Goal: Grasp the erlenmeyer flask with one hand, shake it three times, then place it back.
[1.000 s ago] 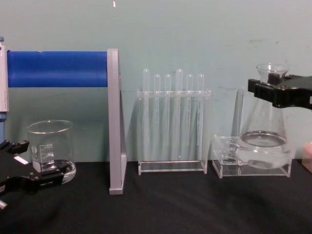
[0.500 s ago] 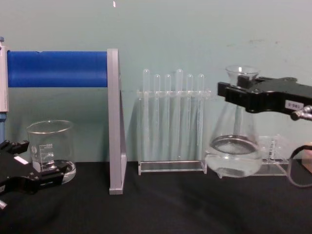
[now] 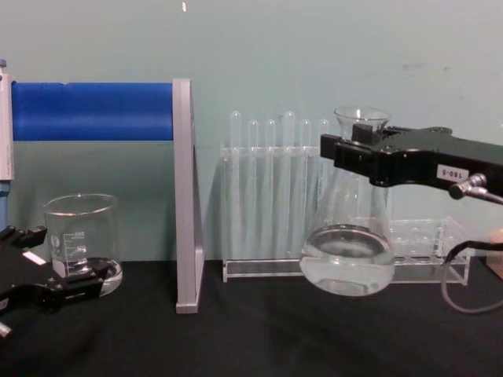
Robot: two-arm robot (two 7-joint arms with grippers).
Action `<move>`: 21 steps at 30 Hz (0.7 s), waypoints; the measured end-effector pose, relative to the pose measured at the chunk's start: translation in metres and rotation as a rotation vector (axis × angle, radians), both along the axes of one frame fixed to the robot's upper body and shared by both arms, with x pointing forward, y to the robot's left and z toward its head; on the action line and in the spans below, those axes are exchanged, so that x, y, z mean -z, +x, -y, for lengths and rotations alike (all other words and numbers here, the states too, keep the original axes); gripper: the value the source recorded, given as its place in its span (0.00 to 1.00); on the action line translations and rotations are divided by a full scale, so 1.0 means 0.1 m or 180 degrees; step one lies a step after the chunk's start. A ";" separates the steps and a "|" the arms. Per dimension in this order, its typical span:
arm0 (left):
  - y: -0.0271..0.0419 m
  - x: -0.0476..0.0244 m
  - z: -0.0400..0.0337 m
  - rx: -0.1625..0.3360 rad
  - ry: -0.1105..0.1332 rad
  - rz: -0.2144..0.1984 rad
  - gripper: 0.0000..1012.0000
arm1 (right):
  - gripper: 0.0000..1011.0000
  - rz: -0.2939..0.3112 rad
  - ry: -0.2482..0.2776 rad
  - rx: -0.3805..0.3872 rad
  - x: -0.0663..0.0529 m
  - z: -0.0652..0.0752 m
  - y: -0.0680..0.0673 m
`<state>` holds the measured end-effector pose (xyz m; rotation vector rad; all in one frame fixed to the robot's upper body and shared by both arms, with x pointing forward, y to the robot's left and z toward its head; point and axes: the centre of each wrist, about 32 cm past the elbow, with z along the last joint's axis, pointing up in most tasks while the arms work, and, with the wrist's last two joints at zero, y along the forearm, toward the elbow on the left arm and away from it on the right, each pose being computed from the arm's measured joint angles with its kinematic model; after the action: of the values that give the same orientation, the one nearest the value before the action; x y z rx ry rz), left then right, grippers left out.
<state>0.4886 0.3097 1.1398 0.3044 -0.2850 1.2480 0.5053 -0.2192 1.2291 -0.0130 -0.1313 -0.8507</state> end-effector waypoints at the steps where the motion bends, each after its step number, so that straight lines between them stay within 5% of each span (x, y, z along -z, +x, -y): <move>1: 0.000 0.000 0.000 0.0000 0.0000 0.0000 0.99 | 0.44 -0.0001 0.0000 -0.0003 0.00 0.00 0.00; 12: 0.000 0.000 0.000 0.0000 0.0000 0.0000 0.99 | 0.44 -0.0039 0.0017 -0.0032 0.01 -0.01 0.00; 21: 0.000 0.000 0.000 0.0000 0.0000 0.0000 0.99 | 0.44 -0.0139 0.0009 -0.0083 0.16 -0.04 0.01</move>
<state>0.4886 0.3097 1.1398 0.3045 -0.2850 1.2479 0.5062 -0.2149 1.2129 -0.0270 -0.0890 -0.8241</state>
